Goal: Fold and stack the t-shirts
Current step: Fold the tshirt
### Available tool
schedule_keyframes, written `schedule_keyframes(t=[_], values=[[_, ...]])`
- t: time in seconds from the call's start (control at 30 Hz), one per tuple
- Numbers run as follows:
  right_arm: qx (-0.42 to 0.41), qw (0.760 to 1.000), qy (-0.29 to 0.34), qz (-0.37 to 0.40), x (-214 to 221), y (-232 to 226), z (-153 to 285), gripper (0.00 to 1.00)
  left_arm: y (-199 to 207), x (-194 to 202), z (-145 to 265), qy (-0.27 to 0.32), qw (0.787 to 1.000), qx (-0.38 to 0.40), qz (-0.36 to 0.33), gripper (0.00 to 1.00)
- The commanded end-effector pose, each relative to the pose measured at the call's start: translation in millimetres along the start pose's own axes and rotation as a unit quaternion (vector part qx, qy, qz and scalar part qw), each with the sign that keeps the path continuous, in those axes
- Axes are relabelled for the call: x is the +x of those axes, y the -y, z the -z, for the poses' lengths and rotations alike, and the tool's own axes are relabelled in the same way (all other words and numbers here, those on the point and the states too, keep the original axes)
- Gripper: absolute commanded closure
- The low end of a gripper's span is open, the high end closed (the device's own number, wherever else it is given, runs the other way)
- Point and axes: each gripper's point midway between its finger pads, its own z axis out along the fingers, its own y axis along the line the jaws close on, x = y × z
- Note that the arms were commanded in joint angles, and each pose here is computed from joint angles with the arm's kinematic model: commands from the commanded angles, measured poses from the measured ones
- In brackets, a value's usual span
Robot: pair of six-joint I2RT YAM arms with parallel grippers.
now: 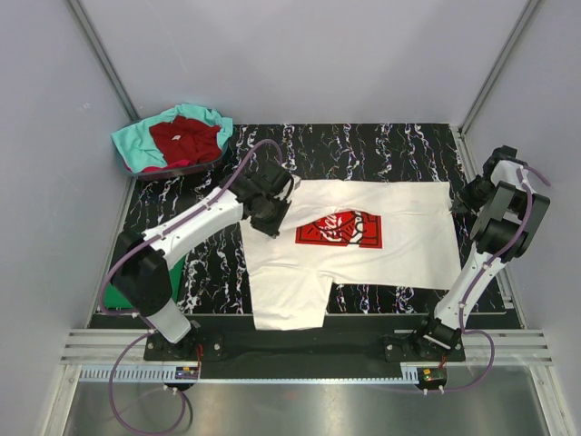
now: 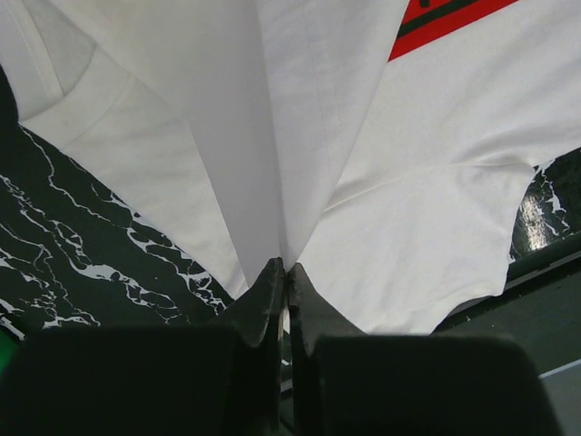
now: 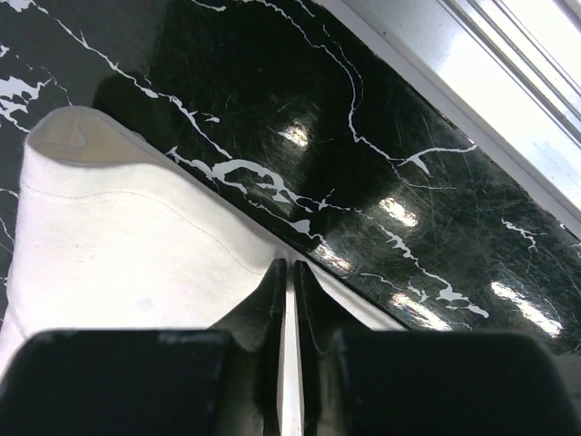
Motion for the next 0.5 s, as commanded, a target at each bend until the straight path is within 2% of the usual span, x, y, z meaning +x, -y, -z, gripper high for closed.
schedule_keyframes(t=[0.0,0.03,0.13,0.17,0.27,0.37,0.43,0.47], values=[[-0.011,1.0,0.017,-0.001,-15.5,-3.3,5.4,0.91,15.0,-7.6,6.9,0.025,0.999,0.04,-0.002,0.9],[-0.011,1.0,0.02,-0.001,-16.6,-3.5,6.9,0.92,18.6,-9.0,6.8,0.027,0.998,0.051,-0.001,0.77],[-0.008,1.0,0.02,0.002,-16.2,-2.1,6.5,0.93,19.0,-17.6,14.4,0.047,0.997,0.061,0.003,0.62],[-0.007,1.0,0.02,0.004,-16.2,-1.6,6.2,0.93,16.5,-22.5,18.5,0.057,0.997,0.059,0.006,0.5],[-0.008,1.0,0.021,0.005,-17.4,-3.2,7.4,0.95,-8.3,-46.7,29.7,0.092,0.994,0.04,0.04,0.39],[-0.007,1.0,0.022,0.007,-19.7,-4.0,8.3,0.98,-49.7,-79.5,39.7,0.138,0.986,0.001,0.094,0.39],[-0.009,1.0,0.026,0.008,-22.4,-5.4,10.4,0.98,-80.6,-103.9,40.3,0.179,0.975,-0.029,0.129,0.42],[-0.009,1.0,0.025,0.007,-22.0,-5.5,9.8,0.99,-91.1,-109.7,27.9,0.177,0.973,-0.035,0.142,0.44]])
